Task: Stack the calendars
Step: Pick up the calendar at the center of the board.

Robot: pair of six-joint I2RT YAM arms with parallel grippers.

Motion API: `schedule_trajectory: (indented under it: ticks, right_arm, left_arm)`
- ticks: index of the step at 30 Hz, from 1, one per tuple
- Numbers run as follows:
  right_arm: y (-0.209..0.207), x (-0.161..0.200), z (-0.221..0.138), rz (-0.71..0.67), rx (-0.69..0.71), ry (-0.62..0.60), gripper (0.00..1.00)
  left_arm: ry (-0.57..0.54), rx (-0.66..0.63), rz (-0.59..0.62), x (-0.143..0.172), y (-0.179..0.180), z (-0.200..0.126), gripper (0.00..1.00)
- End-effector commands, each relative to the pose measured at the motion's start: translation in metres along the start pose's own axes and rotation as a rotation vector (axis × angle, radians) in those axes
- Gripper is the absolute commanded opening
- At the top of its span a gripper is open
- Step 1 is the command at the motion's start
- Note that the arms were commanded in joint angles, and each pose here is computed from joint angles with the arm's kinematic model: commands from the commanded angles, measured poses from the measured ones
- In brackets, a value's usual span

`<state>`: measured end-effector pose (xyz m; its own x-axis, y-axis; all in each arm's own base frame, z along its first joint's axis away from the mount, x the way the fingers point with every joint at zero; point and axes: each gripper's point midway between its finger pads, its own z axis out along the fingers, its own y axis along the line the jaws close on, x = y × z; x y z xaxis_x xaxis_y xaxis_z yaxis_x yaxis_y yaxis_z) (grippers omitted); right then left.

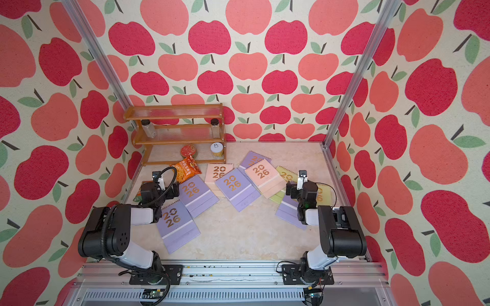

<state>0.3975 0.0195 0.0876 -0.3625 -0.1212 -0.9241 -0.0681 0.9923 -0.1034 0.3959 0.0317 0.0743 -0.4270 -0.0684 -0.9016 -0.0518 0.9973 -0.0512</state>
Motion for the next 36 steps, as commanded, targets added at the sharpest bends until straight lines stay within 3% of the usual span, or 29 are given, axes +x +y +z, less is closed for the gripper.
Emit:
schedule_trajectory:
  ticks: [1, 36]
  right_arm:
    - [-0.0010, -0.0005, -0.0003, -0.010, 0.006, -0.003, 0.99]
    - [-0.0013, -0.0002, -0.0002, -0.005, 0.000, -0.001, 0.99]
  left_arm:
    - [-0.009, -0.008, -0.004, -0.0019, 0.0007, 0.0005, 0.99]
    - [-0.010, 0.004, -0.013, -0.0025, 0.0013, 0.0001, 0.99]
